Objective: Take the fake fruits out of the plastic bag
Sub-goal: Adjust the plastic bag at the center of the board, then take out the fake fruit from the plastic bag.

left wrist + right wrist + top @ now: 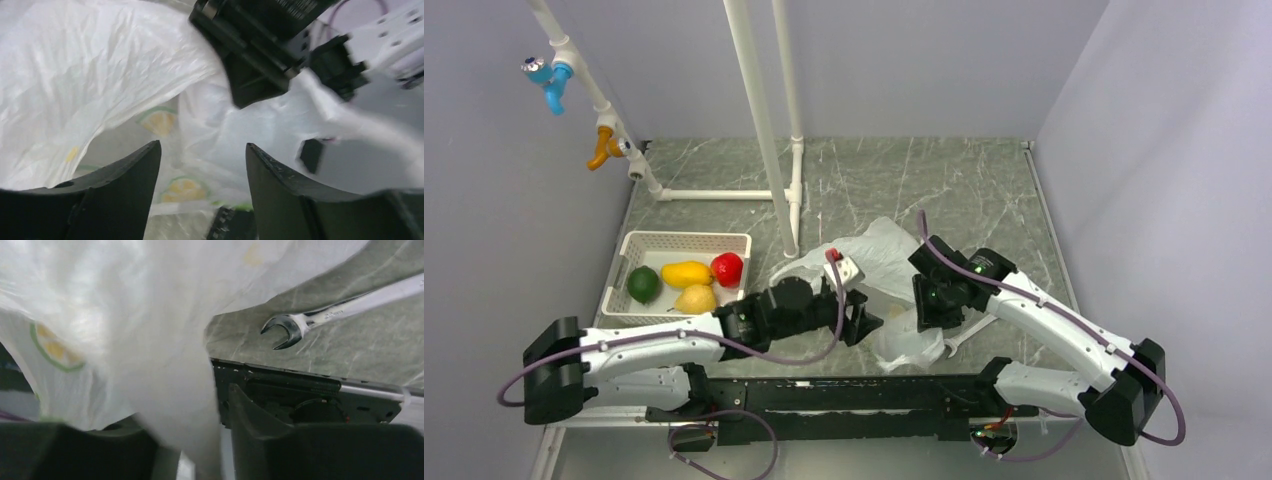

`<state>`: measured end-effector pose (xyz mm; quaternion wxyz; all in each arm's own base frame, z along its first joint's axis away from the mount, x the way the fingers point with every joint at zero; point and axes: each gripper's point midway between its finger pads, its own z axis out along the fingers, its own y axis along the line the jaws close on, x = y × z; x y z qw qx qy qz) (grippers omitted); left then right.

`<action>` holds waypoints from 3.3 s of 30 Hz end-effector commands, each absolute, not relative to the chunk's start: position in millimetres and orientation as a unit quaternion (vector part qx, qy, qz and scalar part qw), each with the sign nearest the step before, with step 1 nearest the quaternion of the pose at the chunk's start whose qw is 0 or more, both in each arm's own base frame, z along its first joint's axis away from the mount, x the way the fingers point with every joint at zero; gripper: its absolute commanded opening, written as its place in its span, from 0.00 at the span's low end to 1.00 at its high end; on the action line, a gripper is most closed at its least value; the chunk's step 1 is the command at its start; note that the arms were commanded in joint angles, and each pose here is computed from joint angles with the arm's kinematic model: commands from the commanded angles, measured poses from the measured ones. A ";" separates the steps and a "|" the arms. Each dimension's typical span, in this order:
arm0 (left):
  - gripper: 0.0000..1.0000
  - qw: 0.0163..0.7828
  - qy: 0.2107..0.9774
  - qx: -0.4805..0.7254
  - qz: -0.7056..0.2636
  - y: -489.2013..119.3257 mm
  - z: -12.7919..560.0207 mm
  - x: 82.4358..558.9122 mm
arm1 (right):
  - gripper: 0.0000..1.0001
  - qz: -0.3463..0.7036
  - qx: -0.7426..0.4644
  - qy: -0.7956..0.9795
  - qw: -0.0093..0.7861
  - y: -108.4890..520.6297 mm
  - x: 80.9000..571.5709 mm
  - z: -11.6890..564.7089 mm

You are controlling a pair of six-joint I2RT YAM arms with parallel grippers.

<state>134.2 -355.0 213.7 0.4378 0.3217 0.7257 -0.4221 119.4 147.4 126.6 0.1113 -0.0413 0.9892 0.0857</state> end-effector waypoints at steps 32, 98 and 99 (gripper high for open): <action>0.18 0.630 0.680 0.187 -0.326 -363.1 164.3 205.8 | 0.00 0.385 -0.179 0.880 0.213 288.2 152.5 242.0; 0.98 0.480 0.855 0.141 -0.138 -251.3 123.6 205.3 | 0.00 0.436 -0.274 0.831 0.209 267.9 92.9 124.7; 0.96 0.480 0.855 0.137 -0.138 -248.1 121.6 204.5 | 0.00 0.431 -0.274 0.833 0.213 267.4 92.8 122.1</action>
